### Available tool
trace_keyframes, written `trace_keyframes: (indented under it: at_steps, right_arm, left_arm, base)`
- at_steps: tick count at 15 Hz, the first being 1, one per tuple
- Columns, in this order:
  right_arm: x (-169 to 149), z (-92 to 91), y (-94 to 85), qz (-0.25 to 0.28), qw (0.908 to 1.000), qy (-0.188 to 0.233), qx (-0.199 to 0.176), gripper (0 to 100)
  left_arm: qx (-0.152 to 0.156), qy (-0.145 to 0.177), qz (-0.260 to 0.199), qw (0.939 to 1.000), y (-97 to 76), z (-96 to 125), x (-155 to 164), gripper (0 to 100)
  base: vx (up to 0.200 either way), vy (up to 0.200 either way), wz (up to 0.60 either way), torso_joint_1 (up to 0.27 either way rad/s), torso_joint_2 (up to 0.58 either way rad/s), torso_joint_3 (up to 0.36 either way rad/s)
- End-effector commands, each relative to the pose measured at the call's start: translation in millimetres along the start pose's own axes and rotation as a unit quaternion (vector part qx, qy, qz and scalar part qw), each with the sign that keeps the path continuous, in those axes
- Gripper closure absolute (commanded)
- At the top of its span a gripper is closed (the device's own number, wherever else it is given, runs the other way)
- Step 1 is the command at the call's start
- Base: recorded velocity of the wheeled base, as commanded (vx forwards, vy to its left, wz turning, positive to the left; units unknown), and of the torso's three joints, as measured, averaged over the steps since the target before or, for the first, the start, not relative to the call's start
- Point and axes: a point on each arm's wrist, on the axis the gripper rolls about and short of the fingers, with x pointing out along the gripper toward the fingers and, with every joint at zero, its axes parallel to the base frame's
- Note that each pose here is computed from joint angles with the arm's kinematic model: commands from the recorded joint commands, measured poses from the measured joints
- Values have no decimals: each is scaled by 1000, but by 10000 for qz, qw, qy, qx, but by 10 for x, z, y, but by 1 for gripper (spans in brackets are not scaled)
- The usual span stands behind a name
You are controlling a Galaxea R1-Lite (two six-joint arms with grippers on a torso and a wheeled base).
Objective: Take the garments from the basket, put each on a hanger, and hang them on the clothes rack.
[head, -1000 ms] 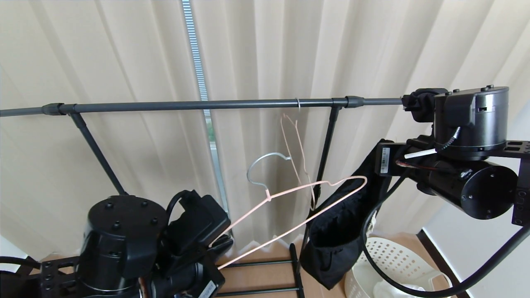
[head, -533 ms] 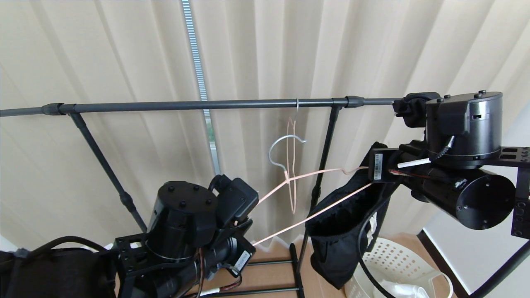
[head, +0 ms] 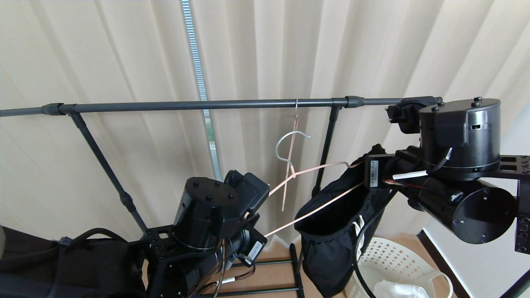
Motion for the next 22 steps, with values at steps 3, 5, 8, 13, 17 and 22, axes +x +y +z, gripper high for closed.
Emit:
trace_keyframes:
  at_steps: [3,5,8,13,17,22]
  right_arm:
    - [-207,-86,242,555,9983,-1,-168,100]
    - [-220,-151,369,707,9973,50,-174,100]
    - [-237,-164,485,863,9962,-79,-1,100]
    - [-411,-173,568,1193,9927,-147,68,100]
    - [-587,-42,485,1440,9883,-345,356,100]
    - [-609,-25,452,1447,9881,-368,379,100]
  left_arm:
    - [56,-8,-114,9999,-70,0,-4,100]
    - [92,-21,-194,9998,-119,-1,-22,100]
    - [9,31,-222,9997,-146,-23,-2,100]
    - [-63,-76,-222,9997,-160,-5,35,100]
    - [-87,-116,-201,9997,-190,-22,105,100]
    - [-218,-447,-138,9987,-174,47,93,100]
  base:
    - [0,0,0,0,0,0]
    - [0,0,0,0,0,0]
    - [0,0,0,0,0,0]
    - [0,0,0,0,0,0]
    - [0,0,0,0,0,0]
    - [0,0,0,0,0,0]
